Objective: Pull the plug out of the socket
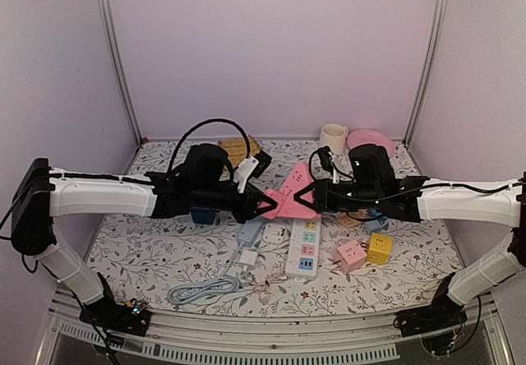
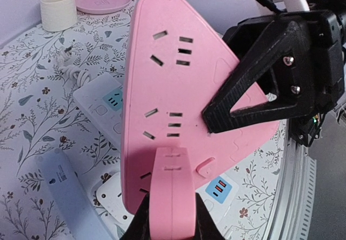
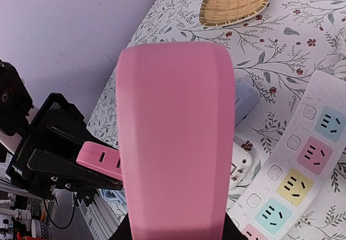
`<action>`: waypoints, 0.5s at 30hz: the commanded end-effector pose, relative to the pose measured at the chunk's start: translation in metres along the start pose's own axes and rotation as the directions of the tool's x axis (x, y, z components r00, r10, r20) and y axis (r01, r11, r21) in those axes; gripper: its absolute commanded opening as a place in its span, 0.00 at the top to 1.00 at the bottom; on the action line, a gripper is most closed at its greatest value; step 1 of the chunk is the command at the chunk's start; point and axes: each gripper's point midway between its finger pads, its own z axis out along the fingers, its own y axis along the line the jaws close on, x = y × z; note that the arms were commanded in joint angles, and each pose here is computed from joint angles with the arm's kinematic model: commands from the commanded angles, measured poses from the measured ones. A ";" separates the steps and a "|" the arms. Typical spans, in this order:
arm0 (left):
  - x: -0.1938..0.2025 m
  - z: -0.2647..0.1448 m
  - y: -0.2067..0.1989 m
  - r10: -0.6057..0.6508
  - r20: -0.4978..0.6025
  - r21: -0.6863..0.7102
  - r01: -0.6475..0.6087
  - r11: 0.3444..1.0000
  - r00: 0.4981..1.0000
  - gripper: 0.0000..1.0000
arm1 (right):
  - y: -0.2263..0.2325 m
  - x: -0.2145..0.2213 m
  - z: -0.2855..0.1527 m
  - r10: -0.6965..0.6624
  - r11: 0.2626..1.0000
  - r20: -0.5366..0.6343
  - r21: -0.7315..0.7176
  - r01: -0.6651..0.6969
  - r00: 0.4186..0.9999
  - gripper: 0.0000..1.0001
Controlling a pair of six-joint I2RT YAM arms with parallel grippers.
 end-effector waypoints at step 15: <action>-0.032 -0.018 -0.013 0.061 0.102 -0.038 -0.058 0.998 0.993 1.00 | -0.047 -0.011 -0.001 -0.047 0.956 0.037 0.293 0.034 0.998 0.96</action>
